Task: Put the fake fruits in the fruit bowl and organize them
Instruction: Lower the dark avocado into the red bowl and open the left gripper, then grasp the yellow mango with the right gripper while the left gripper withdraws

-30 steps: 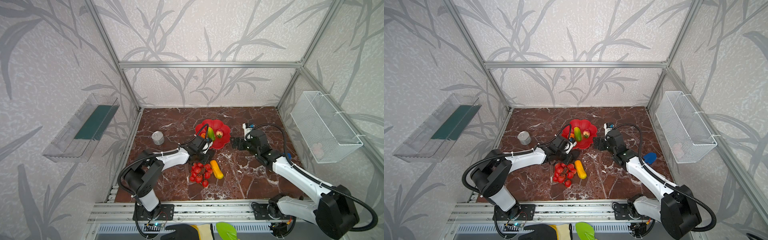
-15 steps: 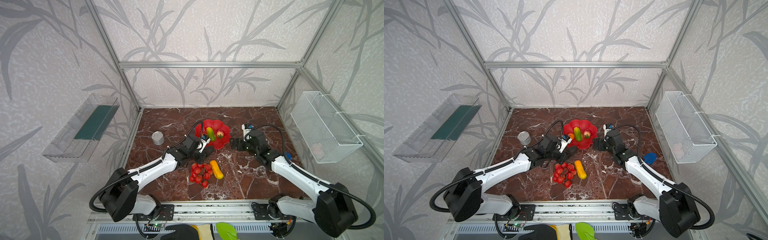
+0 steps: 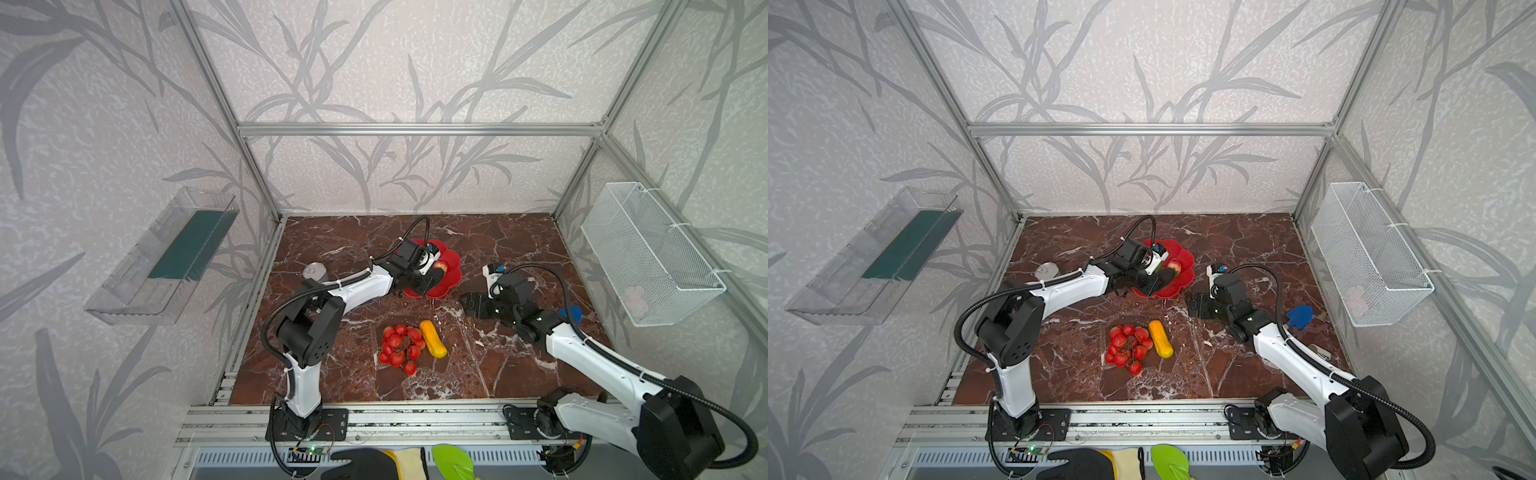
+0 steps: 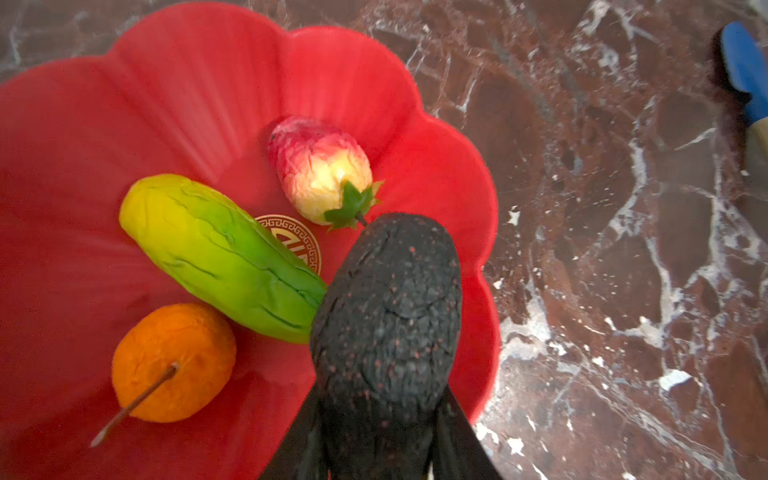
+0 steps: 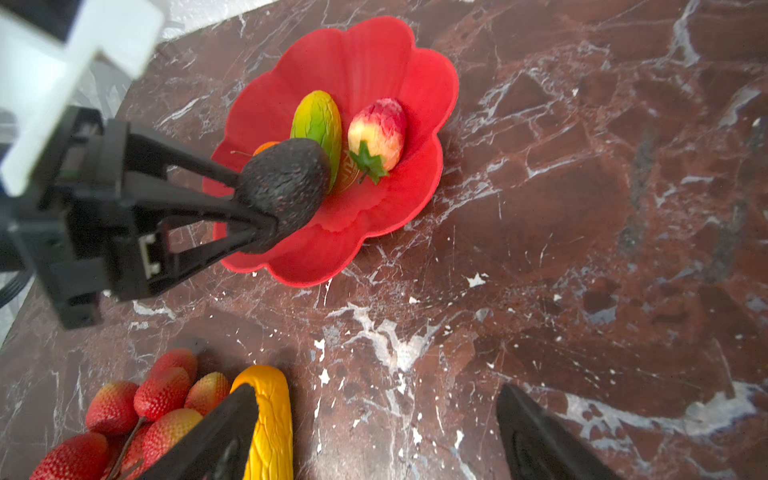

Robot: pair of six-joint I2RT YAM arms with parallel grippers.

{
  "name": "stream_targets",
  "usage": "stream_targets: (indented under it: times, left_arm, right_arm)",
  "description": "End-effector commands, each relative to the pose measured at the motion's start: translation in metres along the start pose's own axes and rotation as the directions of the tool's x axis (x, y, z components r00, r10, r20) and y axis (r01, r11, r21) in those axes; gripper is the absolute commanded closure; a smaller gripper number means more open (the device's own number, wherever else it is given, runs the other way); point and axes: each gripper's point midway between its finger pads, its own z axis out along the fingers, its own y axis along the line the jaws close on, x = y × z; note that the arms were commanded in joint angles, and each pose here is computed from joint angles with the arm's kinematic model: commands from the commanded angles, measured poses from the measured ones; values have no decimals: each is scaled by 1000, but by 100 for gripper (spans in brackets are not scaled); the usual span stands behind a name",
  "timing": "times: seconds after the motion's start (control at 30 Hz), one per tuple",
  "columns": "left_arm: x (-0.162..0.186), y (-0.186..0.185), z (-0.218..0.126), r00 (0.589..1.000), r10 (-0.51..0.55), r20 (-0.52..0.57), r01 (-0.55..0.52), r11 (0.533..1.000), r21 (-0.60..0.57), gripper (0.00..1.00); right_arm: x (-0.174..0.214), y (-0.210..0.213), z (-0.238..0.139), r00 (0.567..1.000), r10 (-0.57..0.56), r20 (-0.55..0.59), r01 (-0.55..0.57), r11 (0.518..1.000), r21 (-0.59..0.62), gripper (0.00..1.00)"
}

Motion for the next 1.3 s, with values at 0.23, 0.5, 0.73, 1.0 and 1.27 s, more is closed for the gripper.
stream_targets:
  times: [0.23, 0.5, 0.73, 1.0, 1.27]
  left_arm:
    - [-14, 11, 4, 999, -37, 11, 37, 999, -19, 45]
    - [-79, 10, -68, 939, -61, 340, 86, 995, -59, 28]
    - [-92, 35, -167, 798, -51, 600, 212, 956, -201, 21]
    - [-7, 81, -227, 650, -145, 746, 486, 834, -261, 16]
    - [54, 100, -251, 587, -231, 776, 611, 755, -238, 14]
  right_arm:
    - [29, 0, 2, 997, 13, -73, -14, 1000, -17, 11]
    - [49, 30, 9, 987, -78, -141, 70, 996, -61, 13]
    - [84, 66, 24, 961, -149, -233, 124, 985, -119, 15]
    - [102, 85, 45, 934, -177, -309, 135, 979, -155, 18]
    - [113, 86, 66, 912, -188, -365, 144, 979, -146, 26]
